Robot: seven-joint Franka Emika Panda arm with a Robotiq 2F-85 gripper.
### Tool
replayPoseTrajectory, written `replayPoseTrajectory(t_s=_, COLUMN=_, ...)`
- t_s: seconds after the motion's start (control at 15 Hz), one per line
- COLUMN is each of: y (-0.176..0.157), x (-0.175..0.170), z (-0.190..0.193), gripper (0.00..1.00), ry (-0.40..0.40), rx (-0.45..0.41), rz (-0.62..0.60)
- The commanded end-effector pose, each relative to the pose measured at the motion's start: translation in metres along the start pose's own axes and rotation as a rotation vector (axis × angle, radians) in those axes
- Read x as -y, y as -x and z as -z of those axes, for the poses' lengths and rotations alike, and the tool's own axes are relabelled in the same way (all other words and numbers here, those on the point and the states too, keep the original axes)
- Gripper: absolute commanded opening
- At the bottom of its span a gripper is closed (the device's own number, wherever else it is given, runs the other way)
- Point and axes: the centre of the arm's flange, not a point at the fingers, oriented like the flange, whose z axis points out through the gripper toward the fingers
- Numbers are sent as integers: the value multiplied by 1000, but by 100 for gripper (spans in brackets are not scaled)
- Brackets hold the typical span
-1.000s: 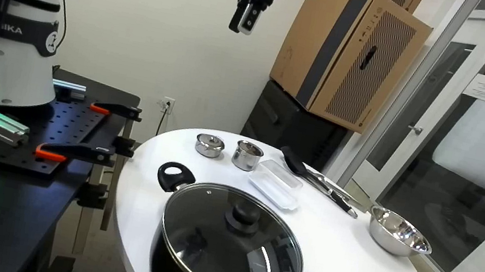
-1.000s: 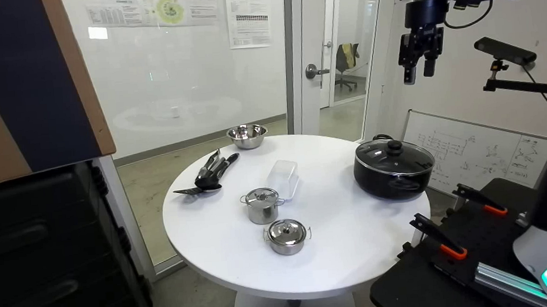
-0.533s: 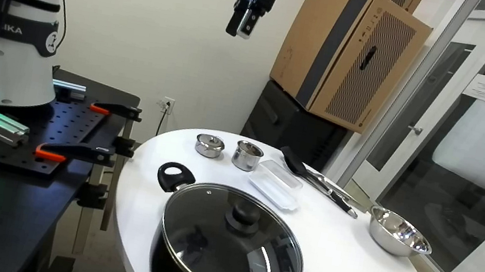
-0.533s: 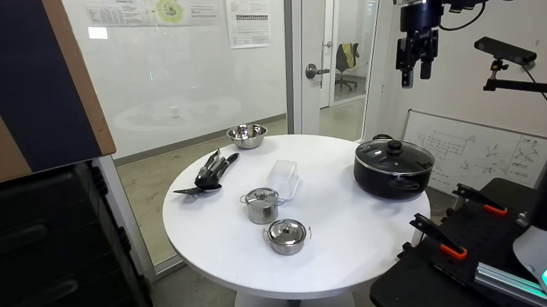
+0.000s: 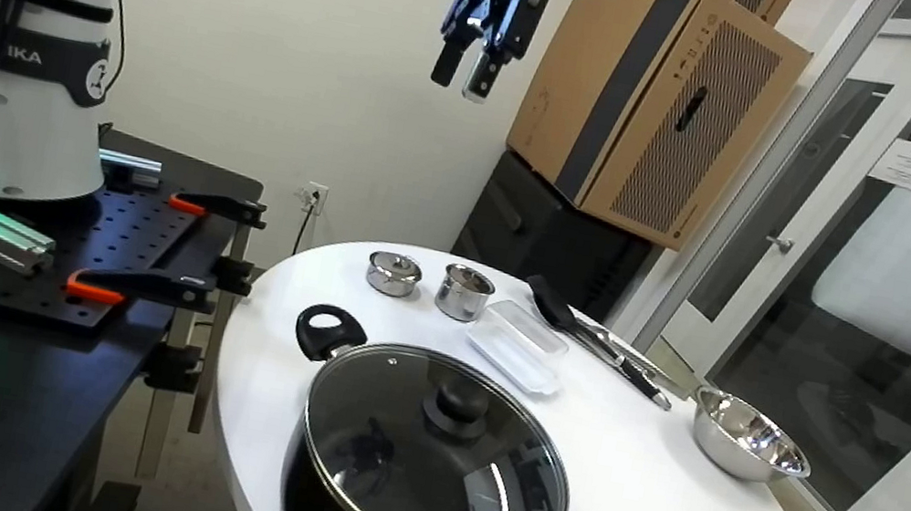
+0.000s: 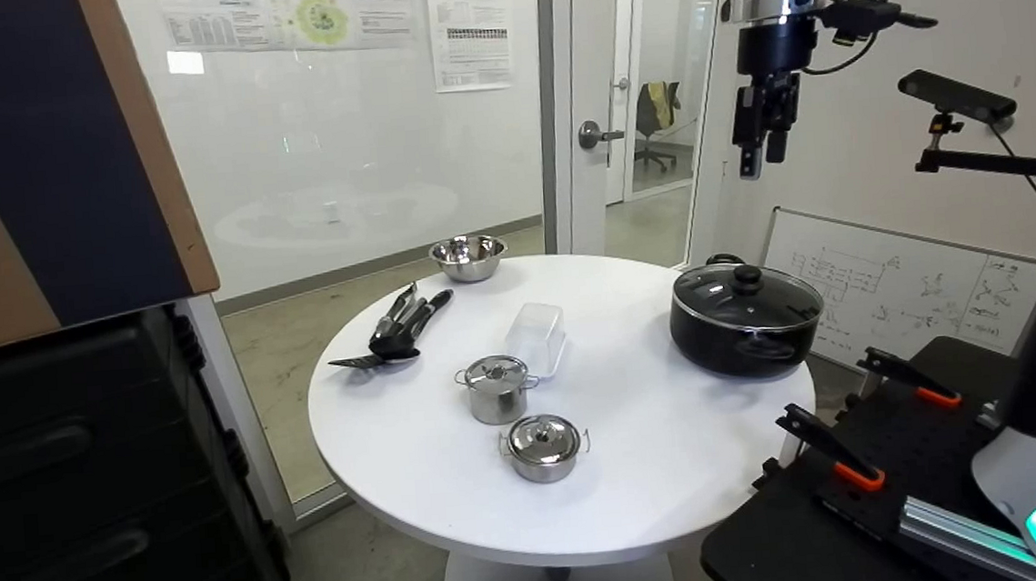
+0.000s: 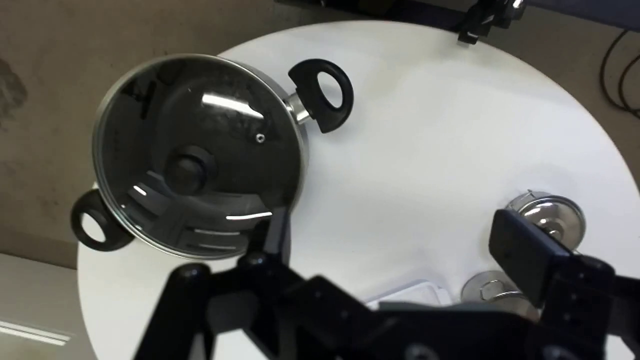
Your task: Take the silver lid from the silver pot farthest away from you and put it on the table
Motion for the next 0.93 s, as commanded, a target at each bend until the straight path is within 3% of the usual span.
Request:
replayPoseTrajectory(t_s=0.0, y=-47, x=34, z=-24, gripper=100, ry=-39, rx=8, rz=196)
replayPoseTrajectory(t_s=0.2, y=-84, x=78, z=-41, gripper=100, ry=-48, rx=32, rz=361)
replayPoseTrajectory(t_s=0.47, y=-136, x=116, z=-65, gripper=100, ry=-40, rx=141, rz=554)
replayPoseTrajectory(t_s=0.8, y=-175, x=122, z=-84, gripper=100, ry=-69, rx=195, rz=587)
replayPoseTrajectory(t_s=0.87, y=-149, x=126, z=-87, gripper=100, ry=-61, rx=164, rz=564)
